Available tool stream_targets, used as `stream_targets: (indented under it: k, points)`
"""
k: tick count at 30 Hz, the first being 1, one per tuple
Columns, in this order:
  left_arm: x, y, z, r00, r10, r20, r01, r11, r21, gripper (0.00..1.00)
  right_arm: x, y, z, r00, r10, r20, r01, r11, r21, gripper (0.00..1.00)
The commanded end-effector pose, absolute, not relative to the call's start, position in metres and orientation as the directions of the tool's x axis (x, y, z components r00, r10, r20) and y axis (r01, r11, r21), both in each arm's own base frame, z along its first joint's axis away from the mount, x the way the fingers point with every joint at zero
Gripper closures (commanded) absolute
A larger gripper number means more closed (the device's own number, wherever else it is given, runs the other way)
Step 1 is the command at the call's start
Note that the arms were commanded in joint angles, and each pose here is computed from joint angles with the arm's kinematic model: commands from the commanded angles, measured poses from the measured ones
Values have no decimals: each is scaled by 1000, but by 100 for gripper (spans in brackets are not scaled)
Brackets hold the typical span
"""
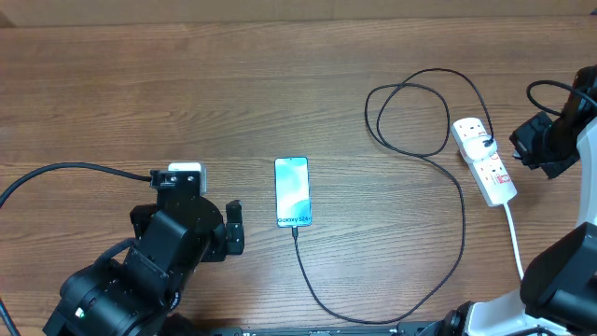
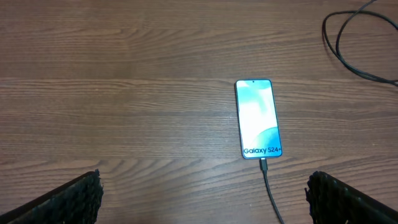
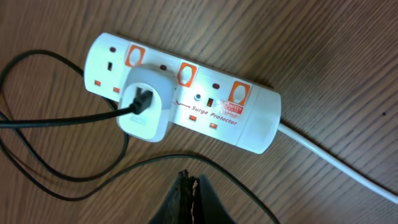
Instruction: Plug charger to phone and switch on socket
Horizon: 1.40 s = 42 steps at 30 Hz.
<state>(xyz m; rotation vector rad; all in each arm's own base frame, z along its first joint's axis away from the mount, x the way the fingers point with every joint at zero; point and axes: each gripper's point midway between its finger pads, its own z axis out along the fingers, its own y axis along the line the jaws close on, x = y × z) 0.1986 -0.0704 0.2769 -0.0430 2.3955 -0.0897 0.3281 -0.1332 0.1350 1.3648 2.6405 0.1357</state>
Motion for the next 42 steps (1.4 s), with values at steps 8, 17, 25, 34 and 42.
stream_targets:
  k: [8, 17, 25, 34, 42]
  points:
    - [198, -21, 287, -660, -229, -716, -217, 970, -110, 1, 327, -139, 111, -635, 771, -53, 766, 637, 87, 96]
    - [167, 20, 314, -487, -369, -792, -343, 914, -215, 0, 331, -140, 73, -671, 740, 51, 742, 669, 43, 96]
    - [128, 35, 335, -331, -421, -845, -326, 891, -316, 0, 347, -138, 61, -673, 738, 57, 739, 667, 91, 96]
    - [100, 48, 344, -210, -458, -864, -339, 863, -375, 0, 359, -138, 47, -676, 734, 59, 735, 667, 124, 96]
    - [90, 53, 343, -175, -468, -866, -369, 847, -383, 0, 371, -140, 59, -679, 734, 31, 729, 667, 156, 96]
